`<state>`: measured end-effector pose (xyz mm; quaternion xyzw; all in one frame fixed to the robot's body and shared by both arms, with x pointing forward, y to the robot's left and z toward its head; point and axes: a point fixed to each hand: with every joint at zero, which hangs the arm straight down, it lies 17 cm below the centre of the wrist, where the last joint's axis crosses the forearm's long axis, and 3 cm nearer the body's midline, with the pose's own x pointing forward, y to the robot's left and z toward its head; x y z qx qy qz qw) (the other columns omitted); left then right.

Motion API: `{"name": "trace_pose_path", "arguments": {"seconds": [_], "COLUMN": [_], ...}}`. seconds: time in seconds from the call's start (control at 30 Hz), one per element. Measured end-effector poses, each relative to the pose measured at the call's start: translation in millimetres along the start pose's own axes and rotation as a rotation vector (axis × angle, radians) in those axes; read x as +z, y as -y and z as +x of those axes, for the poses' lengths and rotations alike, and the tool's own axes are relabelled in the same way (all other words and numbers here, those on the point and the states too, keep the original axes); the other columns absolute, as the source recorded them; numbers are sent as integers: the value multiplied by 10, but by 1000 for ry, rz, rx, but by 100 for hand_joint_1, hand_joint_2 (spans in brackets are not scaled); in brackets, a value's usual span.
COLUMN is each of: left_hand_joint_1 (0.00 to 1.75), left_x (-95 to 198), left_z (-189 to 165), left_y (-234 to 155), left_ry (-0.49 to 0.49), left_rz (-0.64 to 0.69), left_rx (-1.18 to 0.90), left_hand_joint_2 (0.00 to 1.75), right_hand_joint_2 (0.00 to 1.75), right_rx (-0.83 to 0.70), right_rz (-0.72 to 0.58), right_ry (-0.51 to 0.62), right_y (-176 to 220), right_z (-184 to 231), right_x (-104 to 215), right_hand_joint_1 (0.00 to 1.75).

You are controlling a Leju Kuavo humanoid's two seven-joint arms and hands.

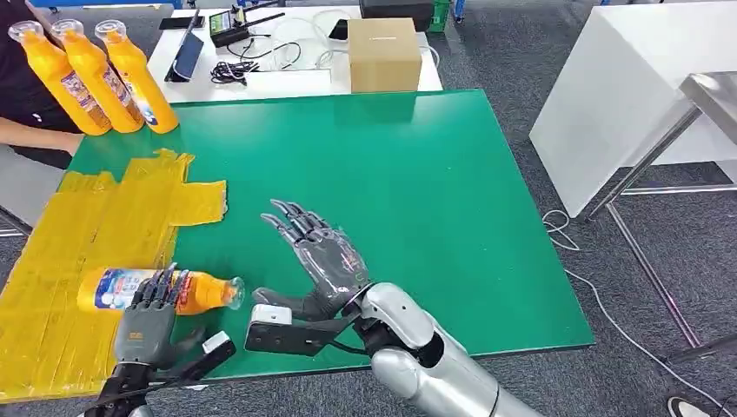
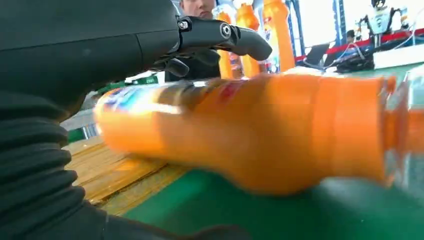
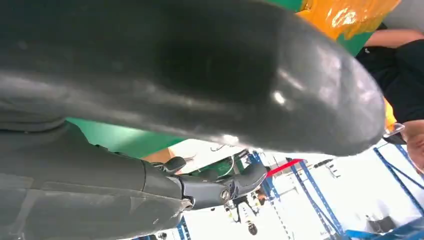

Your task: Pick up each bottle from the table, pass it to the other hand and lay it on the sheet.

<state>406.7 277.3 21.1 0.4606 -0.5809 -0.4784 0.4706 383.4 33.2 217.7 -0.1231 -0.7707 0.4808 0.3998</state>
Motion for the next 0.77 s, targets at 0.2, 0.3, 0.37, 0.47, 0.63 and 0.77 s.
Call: {"name": "trace_pose_path", "arguments": {"seconds": [0.2,0.3,0.37,0.47,0.63,0.77], "left_hand_joint_1": [0,0,0,0,0,0], "left_x": [9,8,5,-7,-121,-144], "left_z": [-75,-114,-133,-194,-268,-254], "left_y": [31,24,-2,-225,-987,-1296], "left_ry": [-22,-37,-44,-73,-130,-122], "left_rz": [-20,-18,-5,103,361,445], "left_rx": [0,0,-1,65,378,418], "left_hand_joint_2": [0,0,0,0,0,0], "right_hand_joint_2": [0,0,0,0,0,0], "right_rx": [-2,-2,-2,-2,-7,-12], "right_rz": [5,7,8,12,-31,-40], "right_ry": [-4,-7,-8,-12,-25,-33], "right_y": [-25,-37,-41,-60,-65,-68], "right_z": [-13,-23,-27,-40,-97,-123], "right_x": [10,12,13,19,105,136], "right_hand_joint_1": [0,0,0,0,0,0]}}
